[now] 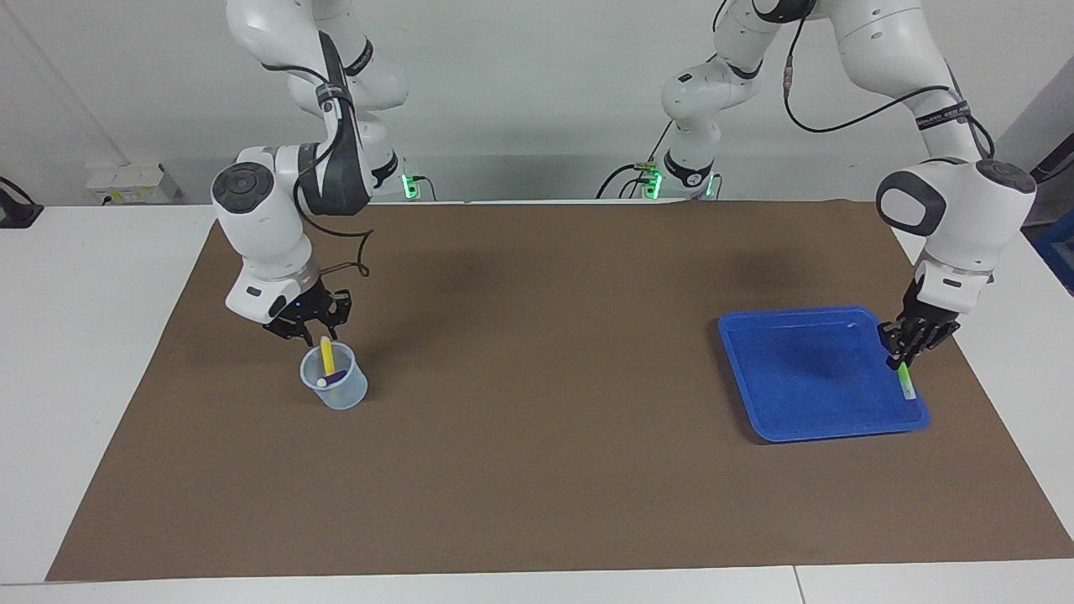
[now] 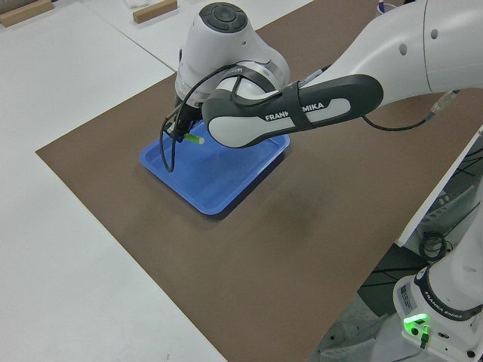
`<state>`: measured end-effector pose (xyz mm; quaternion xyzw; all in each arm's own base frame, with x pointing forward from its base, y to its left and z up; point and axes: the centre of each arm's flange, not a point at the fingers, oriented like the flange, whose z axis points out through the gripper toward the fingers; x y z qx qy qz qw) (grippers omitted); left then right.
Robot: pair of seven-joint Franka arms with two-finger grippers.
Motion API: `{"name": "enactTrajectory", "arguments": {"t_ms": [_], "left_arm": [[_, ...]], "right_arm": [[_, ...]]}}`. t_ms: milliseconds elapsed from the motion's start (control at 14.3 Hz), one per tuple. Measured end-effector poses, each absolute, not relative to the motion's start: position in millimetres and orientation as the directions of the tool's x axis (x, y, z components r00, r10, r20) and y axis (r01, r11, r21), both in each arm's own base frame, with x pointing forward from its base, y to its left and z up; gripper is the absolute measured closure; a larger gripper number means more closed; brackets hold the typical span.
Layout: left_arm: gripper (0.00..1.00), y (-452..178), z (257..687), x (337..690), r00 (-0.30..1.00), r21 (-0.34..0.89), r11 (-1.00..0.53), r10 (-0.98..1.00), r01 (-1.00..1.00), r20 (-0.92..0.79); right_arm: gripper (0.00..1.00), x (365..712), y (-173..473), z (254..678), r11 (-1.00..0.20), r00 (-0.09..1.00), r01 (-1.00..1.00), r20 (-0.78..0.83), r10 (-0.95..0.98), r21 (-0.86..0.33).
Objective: Right arm passes pens to left for tray arrangement
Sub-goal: 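Lower the green pen into the tray and open the left gripper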
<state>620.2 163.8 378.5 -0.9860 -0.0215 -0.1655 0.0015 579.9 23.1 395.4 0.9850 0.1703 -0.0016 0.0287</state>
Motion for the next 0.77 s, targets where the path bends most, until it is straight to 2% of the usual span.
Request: {"name": "enactTrajectory", "arguments": {"t_ms": [210, 350, 769], "left_arm": [[0.82, 192, 333, 621, 0.942, -0.007, -0.999, 0.031, 0.035, 0.334], [0.82, 187, 316, 624, 0.946, 0.002, -1.000, 0.025, 0.026, 0.324], [0.82, 174, 312, 627, 0.948, 0.010, -1.000, 0.009, 0.006, 0.319]], "right_arm": [[0.62, 580, 23, 395, -0.940, 0.942, 0.336, -0.013, 0.336, 0.056], [0.62, 580, 23, 395, -0.940, 0.942, 0.336, -0.013, 0.336, 0.056], [0.62, 580, 26, 395, -0.939, 0.940, 0.340, -0.010, 0.340, 0.056]]}}
